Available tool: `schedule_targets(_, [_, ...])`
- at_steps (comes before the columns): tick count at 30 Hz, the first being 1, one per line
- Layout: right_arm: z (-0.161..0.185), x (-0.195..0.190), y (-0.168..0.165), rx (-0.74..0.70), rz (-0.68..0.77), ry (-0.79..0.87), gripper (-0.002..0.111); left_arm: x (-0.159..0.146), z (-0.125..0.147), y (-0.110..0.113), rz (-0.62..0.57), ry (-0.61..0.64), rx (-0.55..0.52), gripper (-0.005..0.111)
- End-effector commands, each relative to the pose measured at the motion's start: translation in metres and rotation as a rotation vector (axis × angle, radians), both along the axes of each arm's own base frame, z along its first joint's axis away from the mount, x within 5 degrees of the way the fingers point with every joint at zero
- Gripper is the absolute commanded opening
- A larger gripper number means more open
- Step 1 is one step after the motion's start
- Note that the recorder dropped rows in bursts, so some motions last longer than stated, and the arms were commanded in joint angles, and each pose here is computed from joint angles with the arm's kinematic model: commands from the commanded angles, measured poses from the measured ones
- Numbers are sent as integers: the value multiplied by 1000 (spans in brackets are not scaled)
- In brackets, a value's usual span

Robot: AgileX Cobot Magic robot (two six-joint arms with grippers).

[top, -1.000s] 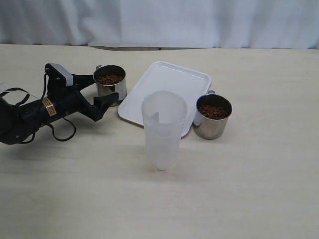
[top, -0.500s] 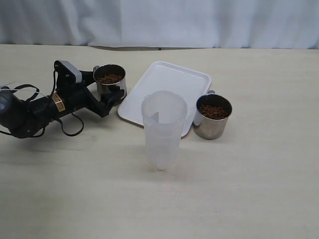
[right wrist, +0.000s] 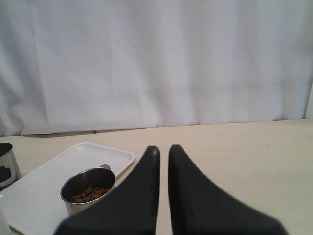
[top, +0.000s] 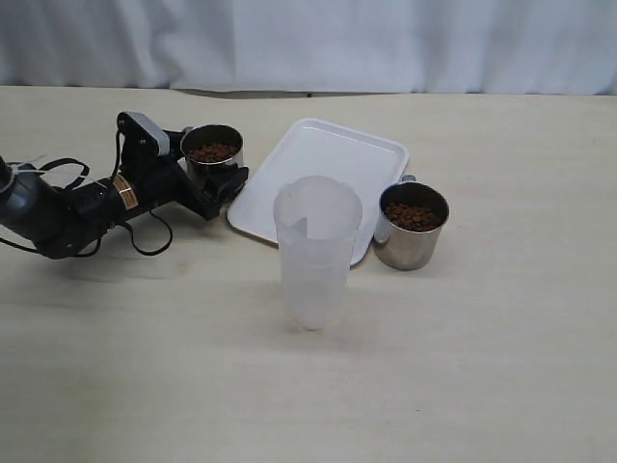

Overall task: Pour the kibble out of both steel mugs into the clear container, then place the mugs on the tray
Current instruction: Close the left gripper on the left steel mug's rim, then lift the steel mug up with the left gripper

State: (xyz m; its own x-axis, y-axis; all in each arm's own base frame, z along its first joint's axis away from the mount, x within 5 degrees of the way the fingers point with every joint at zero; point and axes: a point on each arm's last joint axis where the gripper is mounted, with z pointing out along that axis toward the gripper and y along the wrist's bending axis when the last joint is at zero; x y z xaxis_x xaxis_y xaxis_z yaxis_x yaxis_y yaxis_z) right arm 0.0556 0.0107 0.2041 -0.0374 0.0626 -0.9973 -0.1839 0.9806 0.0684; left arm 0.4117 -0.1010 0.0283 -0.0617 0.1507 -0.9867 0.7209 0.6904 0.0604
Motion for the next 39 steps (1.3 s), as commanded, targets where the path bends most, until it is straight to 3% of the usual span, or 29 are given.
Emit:
schedule_targets(1, [0, 0, 0, 2, -6, -11, 5, 5, 2, -4, 9, -3, -9, 67])
schedule_targets(15, [0, 0, 0, 2, -6, -11, 5, 7, 2, -6, 49, 16, -23, 67])
schedule_targets(18, [0, 0, 0, 2, -6, -11, 5, 7, 3, -6, 46, 10, -29, 51])
schedule_targets(23, [0, 0, 0, 2, -6, -11, 5, 7, 6, -7, 30, 6, -26, 0])
schedule_targets(26, [0, 0, 0, 2, -6, -11, 5, 8, 12, -4, 21, 20, -35, 0])
schedule_targets(29, [0, 0, 0, 2, -6, -11, 5, 8, 46, 4, -63, 87, -33, 0])
schedule_targets(31, [0, 0, 0, 2, -6, -11, 5, 10, 72, 9, -35, 151, -15, 0])
schedule_targets(34, [0, 0, 0, 2, -6, -11, 5, 3, 138, 7, -22, 151, 76, 0])
schedule_targets(39, [0, 0, 0, 2, -6, -11, 5, -48, 208, -10, -24, 84, 149, 0])
